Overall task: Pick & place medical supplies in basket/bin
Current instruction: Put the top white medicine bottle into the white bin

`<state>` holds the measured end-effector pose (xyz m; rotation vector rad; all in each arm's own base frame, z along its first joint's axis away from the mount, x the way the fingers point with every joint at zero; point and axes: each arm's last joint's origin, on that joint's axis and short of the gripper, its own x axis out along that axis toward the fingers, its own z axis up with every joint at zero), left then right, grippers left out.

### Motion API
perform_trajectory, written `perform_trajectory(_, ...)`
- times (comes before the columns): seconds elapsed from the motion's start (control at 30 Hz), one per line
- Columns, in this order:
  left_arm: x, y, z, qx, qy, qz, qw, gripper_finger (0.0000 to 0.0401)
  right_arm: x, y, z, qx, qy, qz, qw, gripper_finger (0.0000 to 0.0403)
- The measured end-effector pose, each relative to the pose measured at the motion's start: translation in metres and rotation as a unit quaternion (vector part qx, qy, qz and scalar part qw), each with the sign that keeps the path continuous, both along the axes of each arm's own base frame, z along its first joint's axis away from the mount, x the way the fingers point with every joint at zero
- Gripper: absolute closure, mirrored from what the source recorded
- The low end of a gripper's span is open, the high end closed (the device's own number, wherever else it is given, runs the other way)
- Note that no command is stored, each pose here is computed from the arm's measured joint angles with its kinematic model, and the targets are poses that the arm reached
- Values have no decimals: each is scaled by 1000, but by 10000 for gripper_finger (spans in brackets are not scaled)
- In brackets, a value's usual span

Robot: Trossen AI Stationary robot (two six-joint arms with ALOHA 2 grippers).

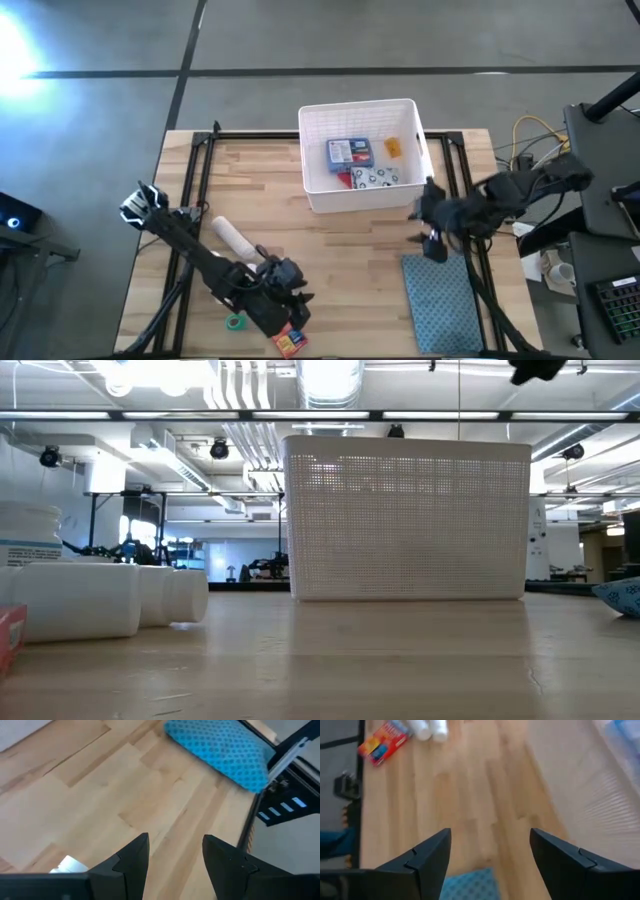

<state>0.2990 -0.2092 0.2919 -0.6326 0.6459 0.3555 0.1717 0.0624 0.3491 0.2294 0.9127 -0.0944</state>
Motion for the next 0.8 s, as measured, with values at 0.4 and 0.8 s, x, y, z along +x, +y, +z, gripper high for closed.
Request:
perform_trajectory(0.4,-8,-9,-4,-19,36,-41,998,235,29,94,-59,13,-18,135,991,149)
perform_trajectory(0.8,-37,-17,-34,150,154,-179,960,235,106,143,-75,-94,3,126,988,149)
